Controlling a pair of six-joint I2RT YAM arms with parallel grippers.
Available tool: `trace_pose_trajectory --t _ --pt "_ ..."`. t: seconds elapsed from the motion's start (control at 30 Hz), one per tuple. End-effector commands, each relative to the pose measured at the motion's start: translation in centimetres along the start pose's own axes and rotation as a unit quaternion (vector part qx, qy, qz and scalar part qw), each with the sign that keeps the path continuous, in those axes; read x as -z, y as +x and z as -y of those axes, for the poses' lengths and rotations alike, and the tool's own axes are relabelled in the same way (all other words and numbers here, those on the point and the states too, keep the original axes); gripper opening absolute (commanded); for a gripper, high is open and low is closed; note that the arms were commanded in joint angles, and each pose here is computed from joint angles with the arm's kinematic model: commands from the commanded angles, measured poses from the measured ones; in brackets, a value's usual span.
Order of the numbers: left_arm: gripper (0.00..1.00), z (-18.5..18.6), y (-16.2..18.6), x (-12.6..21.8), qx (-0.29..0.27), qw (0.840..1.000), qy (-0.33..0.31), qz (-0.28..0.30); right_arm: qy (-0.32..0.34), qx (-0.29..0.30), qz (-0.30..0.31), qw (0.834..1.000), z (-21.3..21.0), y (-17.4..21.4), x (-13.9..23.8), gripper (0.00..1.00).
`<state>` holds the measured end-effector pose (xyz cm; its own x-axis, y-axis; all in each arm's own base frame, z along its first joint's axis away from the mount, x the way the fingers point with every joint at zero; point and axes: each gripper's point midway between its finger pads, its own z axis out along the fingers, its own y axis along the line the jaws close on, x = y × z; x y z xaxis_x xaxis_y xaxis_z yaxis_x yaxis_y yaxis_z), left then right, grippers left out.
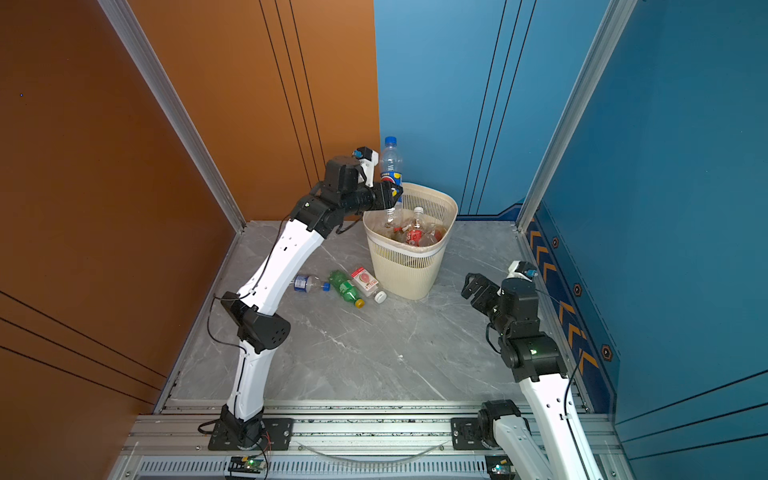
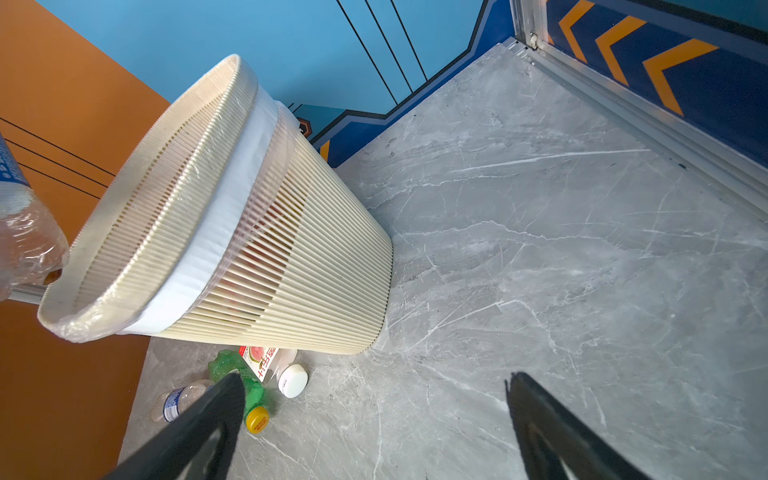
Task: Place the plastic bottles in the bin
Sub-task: 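Lift the Pepsi bottle with the left gripper and carry it over the bin, then open the left gripper to drop the Pepsi bottle and withdraw the left arm, then reach the right gripper to the green soda bottle and close around it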
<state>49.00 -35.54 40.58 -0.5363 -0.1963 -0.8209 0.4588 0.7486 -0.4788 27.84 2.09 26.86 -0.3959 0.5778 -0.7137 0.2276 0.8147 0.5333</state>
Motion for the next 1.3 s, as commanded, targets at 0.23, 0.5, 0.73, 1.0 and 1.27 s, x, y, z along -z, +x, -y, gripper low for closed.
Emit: trace_pose_trajectory --t 0.23,0.5,0.73,1.0,1.27 --pt "0.98 1.1 0.8 0.6 0.008 1.000 0.007 -0.009 0.012 0.005 -0.006 1.000 0.6 0.2 -0.2 1.00" --pt "0.98 1.8 -3.5 7.8 -0.043 0.997 -0.025 0.055 0.008 0.007 -0.008 1.000 0.4 0.1 -0.4 1.00" --pt "0.98 -3.5 -0.3 15.5 -0.079 0.985 -0.140 0.069 -0.006 0.012 -0.021 1.000 -0.4 0.5 -0.4 1.00" --pt "0.98 -18.0 15.5 23.7 0.079 0.956 -0.281 0.008 -0.030 0.050 -0.055 0.997 -3.3 3.0 -0.5 1.00" --pt "0.98 -23.6 22.2 29.6 0.170 0.921 -0.350 0.007 -0.112 0.178 -0.080 0.974 -13.6 8.8 1.2 1.00"
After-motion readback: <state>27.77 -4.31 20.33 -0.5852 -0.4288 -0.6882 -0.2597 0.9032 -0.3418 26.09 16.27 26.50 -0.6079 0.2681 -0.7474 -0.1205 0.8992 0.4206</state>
